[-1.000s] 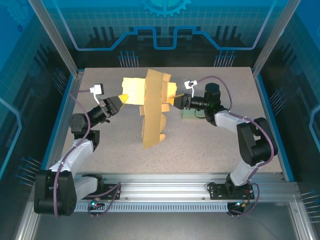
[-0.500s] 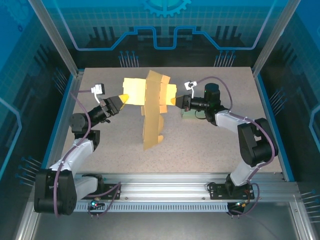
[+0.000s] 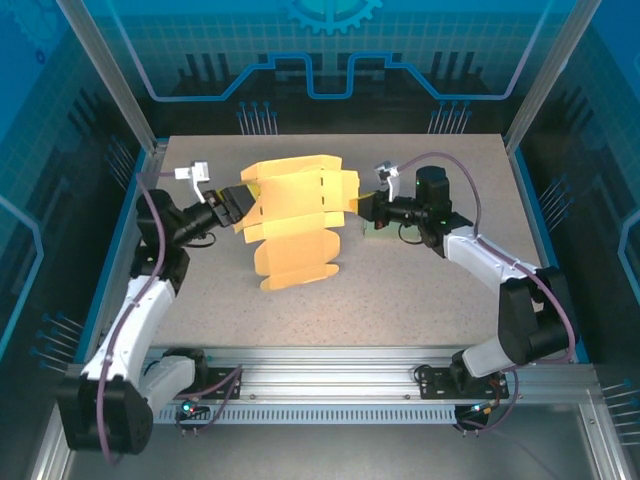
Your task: Fold the paper box
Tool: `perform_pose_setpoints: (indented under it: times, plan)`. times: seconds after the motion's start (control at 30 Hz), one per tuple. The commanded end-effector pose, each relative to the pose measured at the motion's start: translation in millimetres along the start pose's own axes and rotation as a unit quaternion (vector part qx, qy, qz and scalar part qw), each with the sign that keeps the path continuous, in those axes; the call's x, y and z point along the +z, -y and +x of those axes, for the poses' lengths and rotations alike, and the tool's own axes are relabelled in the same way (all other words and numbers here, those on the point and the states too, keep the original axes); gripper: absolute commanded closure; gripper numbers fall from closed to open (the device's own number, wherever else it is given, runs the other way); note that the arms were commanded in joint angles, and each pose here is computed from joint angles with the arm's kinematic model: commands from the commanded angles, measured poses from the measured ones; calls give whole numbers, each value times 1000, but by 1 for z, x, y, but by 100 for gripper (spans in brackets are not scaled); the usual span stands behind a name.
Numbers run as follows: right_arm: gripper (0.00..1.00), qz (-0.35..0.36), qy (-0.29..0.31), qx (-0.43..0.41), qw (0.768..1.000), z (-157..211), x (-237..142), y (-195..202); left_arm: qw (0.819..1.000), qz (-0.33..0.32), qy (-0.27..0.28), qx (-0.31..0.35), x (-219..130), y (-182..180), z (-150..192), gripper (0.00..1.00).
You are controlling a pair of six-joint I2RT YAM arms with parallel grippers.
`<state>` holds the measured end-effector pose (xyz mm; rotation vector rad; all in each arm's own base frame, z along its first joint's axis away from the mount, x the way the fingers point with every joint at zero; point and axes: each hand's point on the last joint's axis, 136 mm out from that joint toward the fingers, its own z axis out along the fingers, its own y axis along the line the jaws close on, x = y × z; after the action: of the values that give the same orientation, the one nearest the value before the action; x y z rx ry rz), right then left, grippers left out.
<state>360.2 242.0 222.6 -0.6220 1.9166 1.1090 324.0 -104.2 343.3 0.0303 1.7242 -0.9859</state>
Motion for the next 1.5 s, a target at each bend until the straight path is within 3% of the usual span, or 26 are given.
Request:
perform_pose_setpoints:
  times: [0.0,0.13,0.33,0.53,0.67,1.0,1.27,1.47]
  plan:
    - [100,-3,-23,-27,999,13,3,-9,980,-138,-31,137,-22,-35,4,1]
    - [100,-13,-34,-33,999,15,8,-15,964,-120,-43,234,-11,-30,-9,1]
    - [100,-29,-40,-45,998,14,10,-24,940,-30,-192,281,31,-37,4,1]
    - [100,-41,-47,-56,996,12,10,-31,885,53,-228,403,63,-60,19,1]
    - [100,-55,-47,-65,995,10,8,-38,863,96,-247,431,76,-74,32,1]
    - [100,-64,-48,-64,995,9,7,-42,866,115,-282,396,101,-106,35,11]
    - [100,-62,-48,-64,995,8,7,-41,859,125,-311,387,101,-117,49,15]
    - [100,-65,-45,-63,995,7,8,-41,856,125,-326,382,106,-122,56,32]
